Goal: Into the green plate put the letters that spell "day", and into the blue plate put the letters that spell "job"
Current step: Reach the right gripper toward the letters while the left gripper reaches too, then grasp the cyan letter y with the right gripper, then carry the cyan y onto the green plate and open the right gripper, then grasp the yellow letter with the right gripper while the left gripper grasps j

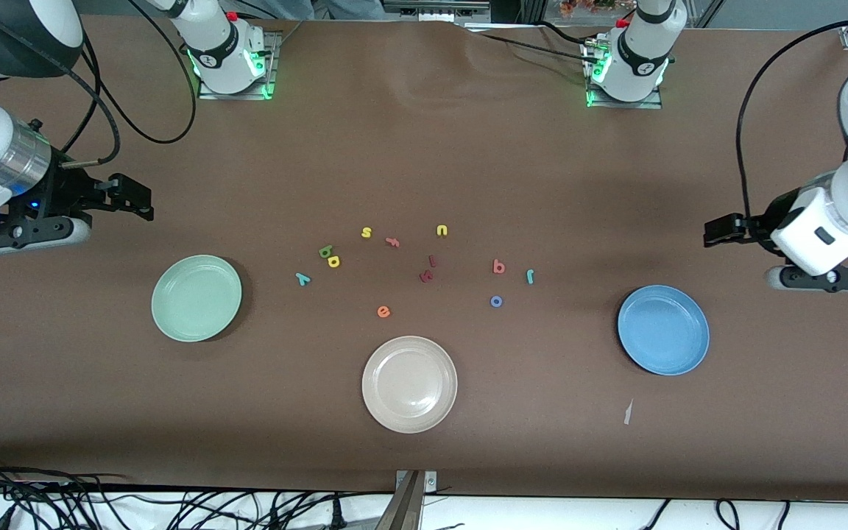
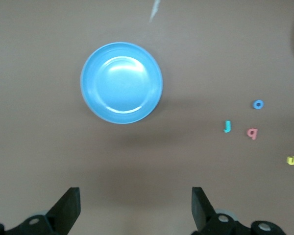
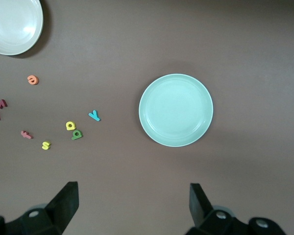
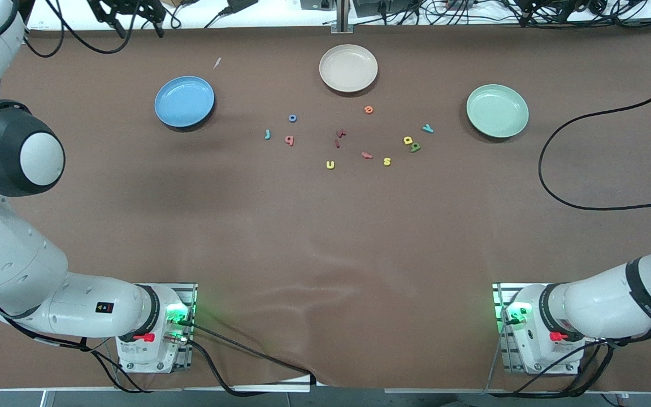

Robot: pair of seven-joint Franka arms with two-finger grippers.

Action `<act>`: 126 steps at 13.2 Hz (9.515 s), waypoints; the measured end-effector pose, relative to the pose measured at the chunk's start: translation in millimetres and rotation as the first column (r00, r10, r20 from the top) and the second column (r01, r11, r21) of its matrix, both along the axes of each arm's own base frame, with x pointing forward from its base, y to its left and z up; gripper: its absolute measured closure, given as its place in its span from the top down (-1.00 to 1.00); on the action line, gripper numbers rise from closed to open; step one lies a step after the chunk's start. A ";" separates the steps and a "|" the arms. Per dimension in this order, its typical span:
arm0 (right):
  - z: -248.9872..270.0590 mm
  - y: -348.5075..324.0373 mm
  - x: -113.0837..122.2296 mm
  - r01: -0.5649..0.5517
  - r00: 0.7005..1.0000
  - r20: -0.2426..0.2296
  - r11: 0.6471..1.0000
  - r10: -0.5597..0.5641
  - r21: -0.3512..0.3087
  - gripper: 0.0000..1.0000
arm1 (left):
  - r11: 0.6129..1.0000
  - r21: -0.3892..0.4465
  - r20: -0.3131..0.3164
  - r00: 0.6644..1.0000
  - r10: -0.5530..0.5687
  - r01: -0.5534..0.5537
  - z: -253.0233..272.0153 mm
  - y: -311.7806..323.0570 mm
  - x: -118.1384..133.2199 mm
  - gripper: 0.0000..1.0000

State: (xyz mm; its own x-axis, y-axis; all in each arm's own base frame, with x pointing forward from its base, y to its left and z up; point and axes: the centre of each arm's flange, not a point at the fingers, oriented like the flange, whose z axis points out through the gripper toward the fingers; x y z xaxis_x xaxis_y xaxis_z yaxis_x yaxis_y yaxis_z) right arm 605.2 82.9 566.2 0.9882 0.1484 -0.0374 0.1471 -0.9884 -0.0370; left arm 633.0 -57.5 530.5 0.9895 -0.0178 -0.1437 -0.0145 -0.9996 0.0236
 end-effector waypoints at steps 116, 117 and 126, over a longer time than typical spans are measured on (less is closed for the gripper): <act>-370.5 225.7 -61.9 -0.043 0.993 0.113 0.998 0.039 0.037 0.41 | 0.434 -0.022 0.167 0.432 -0.886 0.900 -361.5 -199.7 -68.9 0.04; -372.6 225.1 -62.0 -0.044 0.993 0.111 0.998 0.040 0.035 0.40 | 0.433 -0.021 0.168 0.430 -0.887 0.901 -359.7 -200.1 -69.4 -0.08; -390.2 225.7 -73.9 -0.031 0.995 0.092 0.999 0.028 0.032 0.14 | 0.450 -0.015 0.174 0.446 -0.878 0.893 -355.5 -190.2 -64.4 -0.69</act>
State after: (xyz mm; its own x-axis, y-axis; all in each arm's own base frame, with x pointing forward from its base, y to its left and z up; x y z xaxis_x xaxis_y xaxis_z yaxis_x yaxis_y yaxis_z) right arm 531.4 308.6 176.0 0.9824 0.1770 0.0588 0.1803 -0.9821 -0.0547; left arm 568.5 -247.7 175.1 0.4348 -0.9000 0.0306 -0.9003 -0.4337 0.0360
